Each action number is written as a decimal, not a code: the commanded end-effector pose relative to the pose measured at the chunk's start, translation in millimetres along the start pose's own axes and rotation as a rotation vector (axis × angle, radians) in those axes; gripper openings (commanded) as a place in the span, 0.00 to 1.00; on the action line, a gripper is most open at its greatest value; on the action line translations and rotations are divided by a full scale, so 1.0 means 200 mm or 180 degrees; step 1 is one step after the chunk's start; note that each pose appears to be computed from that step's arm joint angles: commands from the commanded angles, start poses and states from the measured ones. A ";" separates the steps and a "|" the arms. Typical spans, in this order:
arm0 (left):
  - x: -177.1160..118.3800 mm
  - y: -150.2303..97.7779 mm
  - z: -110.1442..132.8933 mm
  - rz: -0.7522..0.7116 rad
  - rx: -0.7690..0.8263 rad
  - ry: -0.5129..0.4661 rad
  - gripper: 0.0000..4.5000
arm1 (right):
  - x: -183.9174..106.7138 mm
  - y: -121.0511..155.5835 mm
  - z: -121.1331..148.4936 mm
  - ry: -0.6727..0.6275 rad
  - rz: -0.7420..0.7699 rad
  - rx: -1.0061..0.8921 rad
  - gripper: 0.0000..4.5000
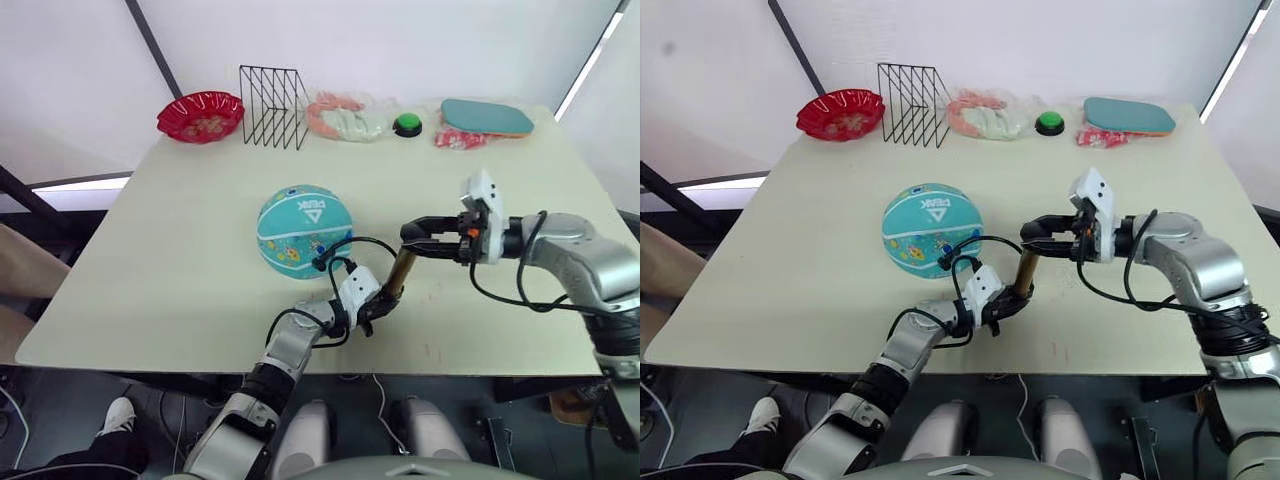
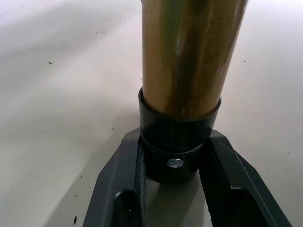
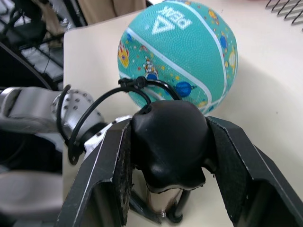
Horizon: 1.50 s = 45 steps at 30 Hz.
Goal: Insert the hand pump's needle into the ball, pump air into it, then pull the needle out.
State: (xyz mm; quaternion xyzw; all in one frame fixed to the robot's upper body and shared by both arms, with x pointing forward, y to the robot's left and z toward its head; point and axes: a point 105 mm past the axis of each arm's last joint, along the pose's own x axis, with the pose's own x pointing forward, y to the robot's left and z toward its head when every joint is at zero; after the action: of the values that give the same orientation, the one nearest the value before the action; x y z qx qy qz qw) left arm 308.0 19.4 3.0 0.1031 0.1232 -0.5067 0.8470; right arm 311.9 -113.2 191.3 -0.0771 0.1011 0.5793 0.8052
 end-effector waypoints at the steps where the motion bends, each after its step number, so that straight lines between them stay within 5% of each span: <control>1: -0.06 -0.02 -0.24 0.0043 -0.0303 0.0467 0.23 | -0.16 0.02 0.33 -0.0410 -0.0122 -0.0380 0.40; 6: -0.06 -0.01 -0.24 0.0028 -0.0290 0.0466 0.23 | -0.28 0.02 0.58 -0.0731 -0.0278 -0.0482 0.40; 12: -0.06 -0.01 -0.24 0.0023 -0.0289 0.0462 0.23 | -0.36 0.02 0.72 -0.0845 -0.0370 -0.0500 0.40; 20: -0.05 -0.01 -0.23 0.0029 -0.0283 0.0451 0.23 | -0.23 -0.03 0.37 -0.0141 -0.0340 -0.0226 0.40; 27: -0.05 0.00 -0.23 0.0028 -0.0268 0.0457 0.23 | 0.02 -0.11 -0.21 0.0488 -0.0353 0.0341 0.36; 36: -0.06 0.00 -0.23 0.0071 -0.0275 0.0453 0.23 | 0.22 0.07 -0.64 0.0850 0.0090 0.0597 0.36; 40: -0.06 0.00 -0.23 0.0078 -0.0285 0.0451 0.23 | 0.21 0.07 -0.59 0.0709 0.0109 0.0493 0.36; 45: -0.06 -0.01 -0.23 0.0064 -0.0285 0.0453 0.23 | 0.11 -0.01 -0.23 0.0250 -0.0043 0.0020 0.36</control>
State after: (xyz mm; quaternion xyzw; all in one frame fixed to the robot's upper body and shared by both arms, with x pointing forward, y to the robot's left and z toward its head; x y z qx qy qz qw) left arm 309.2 28.0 -7.0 0.1023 0.1385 -0.4928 0.8529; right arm 325.1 -99.2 151.5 -0.1186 0.0871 0.5618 0.8141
